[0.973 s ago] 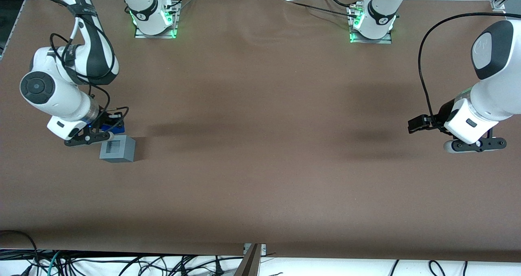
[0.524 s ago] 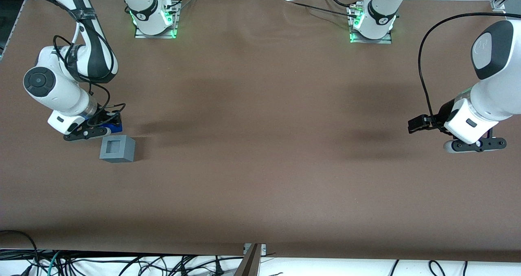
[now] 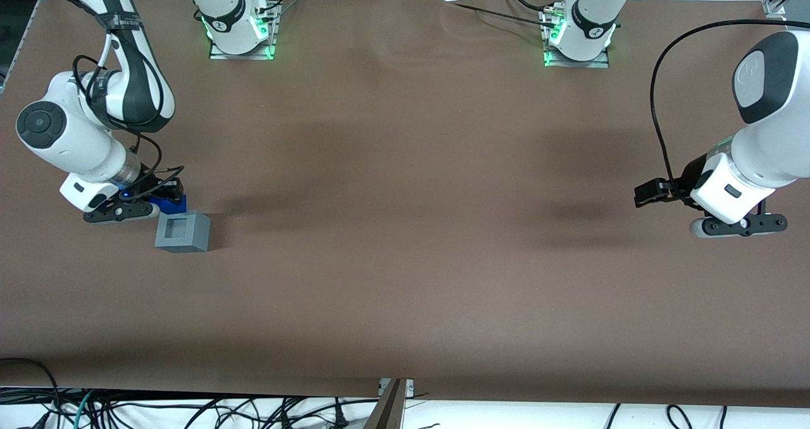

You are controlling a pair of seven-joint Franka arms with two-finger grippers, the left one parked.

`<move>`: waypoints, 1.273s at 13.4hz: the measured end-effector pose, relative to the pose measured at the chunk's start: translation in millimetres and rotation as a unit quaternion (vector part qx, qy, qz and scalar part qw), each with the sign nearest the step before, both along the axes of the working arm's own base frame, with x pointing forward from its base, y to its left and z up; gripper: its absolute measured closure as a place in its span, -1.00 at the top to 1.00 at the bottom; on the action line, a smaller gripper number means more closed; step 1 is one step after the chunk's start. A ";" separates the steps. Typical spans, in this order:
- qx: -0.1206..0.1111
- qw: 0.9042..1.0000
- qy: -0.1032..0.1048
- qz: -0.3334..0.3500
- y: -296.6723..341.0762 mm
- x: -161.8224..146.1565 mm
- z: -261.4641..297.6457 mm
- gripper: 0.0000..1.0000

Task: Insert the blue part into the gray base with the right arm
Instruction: 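Lower the blue part into the gray base's square hole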

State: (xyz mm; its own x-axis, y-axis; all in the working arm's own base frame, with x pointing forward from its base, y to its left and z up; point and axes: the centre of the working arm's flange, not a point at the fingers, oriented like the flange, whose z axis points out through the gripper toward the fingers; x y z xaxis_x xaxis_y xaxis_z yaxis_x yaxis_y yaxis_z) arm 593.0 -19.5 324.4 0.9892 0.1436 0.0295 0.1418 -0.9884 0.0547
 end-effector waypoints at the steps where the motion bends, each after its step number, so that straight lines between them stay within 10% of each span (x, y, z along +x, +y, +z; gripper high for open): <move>1: 0.001 1.000 0.000 -0.005 -5.7 4.9 -2.6 0.00; 17: 0.008 1.000 -0.004 -0.016 -10.0 36.5 -28.8 0.00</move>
